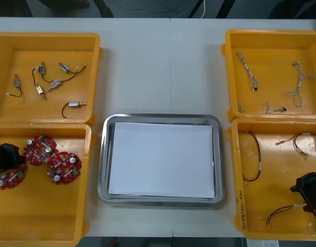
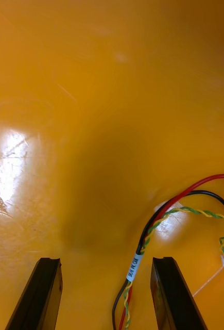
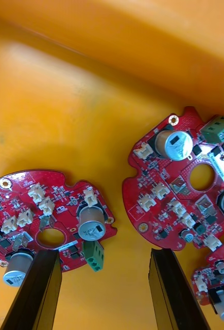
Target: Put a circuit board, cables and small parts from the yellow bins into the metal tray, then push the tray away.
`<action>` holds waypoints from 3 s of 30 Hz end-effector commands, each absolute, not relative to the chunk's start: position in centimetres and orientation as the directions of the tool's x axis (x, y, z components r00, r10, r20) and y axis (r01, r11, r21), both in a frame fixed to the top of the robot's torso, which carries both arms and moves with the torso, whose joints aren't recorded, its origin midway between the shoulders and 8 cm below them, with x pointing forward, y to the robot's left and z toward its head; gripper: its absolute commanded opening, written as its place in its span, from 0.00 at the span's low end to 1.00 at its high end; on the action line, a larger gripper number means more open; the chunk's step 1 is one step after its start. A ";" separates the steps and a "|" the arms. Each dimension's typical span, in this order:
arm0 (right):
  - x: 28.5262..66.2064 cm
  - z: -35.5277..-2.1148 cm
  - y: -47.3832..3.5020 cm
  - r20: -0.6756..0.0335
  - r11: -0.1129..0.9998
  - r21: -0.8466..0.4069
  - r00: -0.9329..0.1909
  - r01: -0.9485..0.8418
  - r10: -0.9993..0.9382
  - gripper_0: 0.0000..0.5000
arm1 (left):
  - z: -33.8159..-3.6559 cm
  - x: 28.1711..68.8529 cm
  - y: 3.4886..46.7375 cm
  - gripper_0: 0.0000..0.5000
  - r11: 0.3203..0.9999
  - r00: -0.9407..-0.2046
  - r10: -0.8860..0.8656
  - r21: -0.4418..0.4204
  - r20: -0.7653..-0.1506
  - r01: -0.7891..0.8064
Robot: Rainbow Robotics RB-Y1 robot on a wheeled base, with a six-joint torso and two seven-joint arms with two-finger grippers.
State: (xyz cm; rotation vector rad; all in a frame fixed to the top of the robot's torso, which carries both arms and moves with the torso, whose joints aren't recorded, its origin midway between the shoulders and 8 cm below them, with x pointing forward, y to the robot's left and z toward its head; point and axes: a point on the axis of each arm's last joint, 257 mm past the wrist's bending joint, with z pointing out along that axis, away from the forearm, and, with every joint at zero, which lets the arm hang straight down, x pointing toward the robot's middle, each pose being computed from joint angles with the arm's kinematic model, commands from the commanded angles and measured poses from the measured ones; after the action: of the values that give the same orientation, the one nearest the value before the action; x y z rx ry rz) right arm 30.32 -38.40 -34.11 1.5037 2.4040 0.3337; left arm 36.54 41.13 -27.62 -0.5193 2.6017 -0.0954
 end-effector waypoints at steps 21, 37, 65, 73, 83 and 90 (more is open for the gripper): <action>28.3 -36.0 -37.4 -0.063 0.367 0.329 -0.368 0.870 0.928 1.00 | -32.3 34.7 41.0 1.00 0.874 -0.772 -0.485 -0.202 -0.412 -0.441; 28.7 -37.4 -37.1 -0.054 0.355 0.342 -0.359 0.870 0.932 1.00 | -33.0 34.3 40.7 1.00 0.885 -0.787 -0.464 -0.177 -0.407 -0.431; 29.0 -35.5 -38.2 -0.083 0.374 0.351 -0.369 0.859 0.926 0.00 | -32.8 34.3 41.0 0.00 0.904 -0.805 -0.424 -0.150 -0.415 -0.399; 28.6 -31.2 -39.6 -0.085 0.396 0.358 -0.393 0.846 0.916 0.00 | -32.5 33.9 41.5 0.00 0.906 -0.811 -0.421 -0.145 -0.407 -0.398; 28.1 -23.7 -42.8 -0.195 0.489 0.345 -0.448 0.801 0.872 0.00 | -30.3 32.8 42.5 0.00 0.909 -0.824 -0.414 -0.125 -0.386 -0.398; 28.0 -18.5 -44.0 -0.378 0.645 0.226 -0.544 0.730 0.749 0.00 | -27.6 32.2 42.8 0.00 0.920 -0.837 -0.388 -0.098 -0.386 -0.381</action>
State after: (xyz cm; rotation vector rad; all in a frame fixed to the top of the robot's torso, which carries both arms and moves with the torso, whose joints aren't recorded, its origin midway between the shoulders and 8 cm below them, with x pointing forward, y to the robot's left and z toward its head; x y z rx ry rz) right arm 27.49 -42.32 -22.08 1.3197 2.4271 0.1971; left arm 32.59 42.21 -29.65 -0.5833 2.6892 -0.0489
